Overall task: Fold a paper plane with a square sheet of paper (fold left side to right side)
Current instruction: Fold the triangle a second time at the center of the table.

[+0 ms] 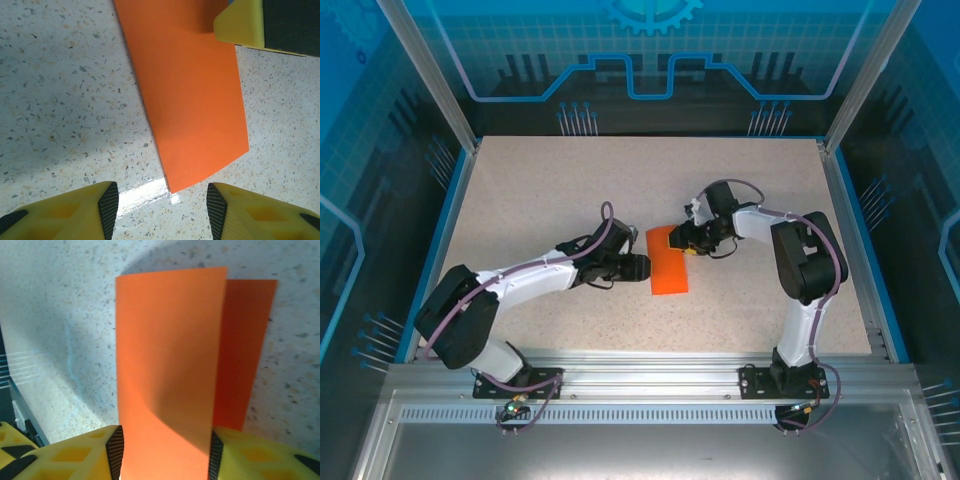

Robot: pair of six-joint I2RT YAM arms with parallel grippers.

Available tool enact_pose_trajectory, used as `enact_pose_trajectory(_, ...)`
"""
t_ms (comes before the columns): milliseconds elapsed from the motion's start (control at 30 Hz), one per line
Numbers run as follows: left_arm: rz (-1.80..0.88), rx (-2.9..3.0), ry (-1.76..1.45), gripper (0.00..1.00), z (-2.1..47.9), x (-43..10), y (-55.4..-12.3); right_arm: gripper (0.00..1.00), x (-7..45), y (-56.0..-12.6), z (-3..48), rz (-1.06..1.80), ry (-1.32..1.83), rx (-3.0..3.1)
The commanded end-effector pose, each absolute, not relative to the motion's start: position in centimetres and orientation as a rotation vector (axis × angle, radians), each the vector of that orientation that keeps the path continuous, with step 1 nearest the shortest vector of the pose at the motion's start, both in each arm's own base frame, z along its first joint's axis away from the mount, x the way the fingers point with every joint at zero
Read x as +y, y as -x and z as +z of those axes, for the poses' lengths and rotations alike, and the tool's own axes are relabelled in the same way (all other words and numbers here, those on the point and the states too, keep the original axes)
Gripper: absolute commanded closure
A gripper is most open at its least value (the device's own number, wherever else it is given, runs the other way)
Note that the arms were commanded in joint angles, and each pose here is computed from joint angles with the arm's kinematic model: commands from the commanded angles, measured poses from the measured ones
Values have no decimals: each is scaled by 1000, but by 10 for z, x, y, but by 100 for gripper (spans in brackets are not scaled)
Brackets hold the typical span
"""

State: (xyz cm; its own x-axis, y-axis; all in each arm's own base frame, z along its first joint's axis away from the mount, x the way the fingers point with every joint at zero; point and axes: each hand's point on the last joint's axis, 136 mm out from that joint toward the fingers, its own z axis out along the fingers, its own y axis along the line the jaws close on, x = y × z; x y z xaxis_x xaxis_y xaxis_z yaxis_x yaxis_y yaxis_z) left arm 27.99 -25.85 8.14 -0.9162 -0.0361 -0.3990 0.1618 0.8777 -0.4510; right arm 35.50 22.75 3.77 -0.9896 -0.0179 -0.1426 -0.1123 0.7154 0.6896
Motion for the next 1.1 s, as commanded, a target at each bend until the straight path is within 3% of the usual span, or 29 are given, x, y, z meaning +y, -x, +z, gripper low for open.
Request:
enact_pose_trajectory(0,-638,2570,-198,46,96,-263,-279,56,230,-349,43,1238,87,2770)
enact_pose_trajectory(300,-438,2442,-530,41,112,-290,-256,59,225,-324,48,1296,-9,2805)
enact_pose_trajectory(567,-332,2413,-746,35,96,-334,-240,62,229,-311,66,1401,-77,2783)
enact_pose_trajectory(767,-218,2399,-828,31,83,-361,-242,62,231,-310,80,1442,-108,2755)
enact_pose_trajectory(1067,48,2390,-791,26,68,-361,-255,64,234,-308,78,1466,-149,2782)
